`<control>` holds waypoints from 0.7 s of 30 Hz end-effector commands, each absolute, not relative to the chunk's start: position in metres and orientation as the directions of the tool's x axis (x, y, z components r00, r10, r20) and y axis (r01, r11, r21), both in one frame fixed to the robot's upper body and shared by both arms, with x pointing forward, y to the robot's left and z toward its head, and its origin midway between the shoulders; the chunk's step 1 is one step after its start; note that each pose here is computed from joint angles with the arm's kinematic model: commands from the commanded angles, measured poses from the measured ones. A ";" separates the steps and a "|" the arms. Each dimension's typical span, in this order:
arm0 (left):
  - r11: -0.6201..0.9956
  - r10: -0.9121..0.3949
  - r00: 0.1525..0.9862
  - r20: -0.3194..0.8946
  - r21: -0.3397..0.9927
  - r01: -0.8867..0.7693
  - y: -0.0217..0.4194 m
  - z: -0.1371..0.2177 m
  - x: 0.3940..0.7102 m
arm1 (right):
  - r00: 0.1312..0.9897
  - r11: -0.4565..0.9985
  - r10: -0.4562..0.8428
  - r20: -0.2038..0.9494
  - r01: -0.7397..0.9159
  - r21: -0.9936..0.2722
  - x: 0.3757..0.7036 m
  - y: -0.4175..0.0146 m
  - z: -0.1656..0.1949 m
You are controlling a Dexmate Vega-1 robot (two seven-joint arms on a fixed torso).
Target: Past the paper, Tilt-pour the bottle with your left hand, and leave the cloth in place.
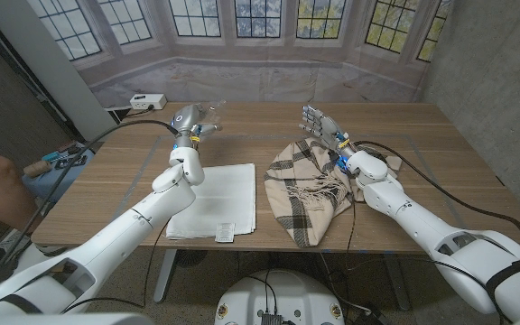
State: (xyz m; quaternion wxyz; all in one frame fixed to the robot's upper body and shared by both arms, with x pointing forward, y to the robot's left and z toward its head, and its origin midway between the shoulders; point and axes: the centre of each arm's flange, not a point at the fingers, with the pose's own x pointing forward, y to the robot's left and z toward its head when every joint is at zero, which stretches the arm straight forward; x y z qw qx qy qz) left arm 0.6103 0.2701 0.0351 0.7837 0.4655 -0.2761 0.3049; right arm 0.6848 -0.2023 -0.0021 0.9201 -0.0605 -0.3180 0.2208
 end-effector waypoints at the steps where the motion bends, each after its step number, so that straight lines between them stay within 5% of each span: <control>1: 0.462 0.249 0.590 0.768 0.442 -0.769 0.272 0.027 0.621 | 0.707 0.897 0.442 0.552 -0.365 -0.251 0.686 -0.199 -0.002; 21: 0.725 0.330 0.693 0.641 0.299 -0.621 0.278 0.002 0.646 | 0.716 0.895 0.446 0.537 -0.358 -0.266 0.684 -0.196 0.002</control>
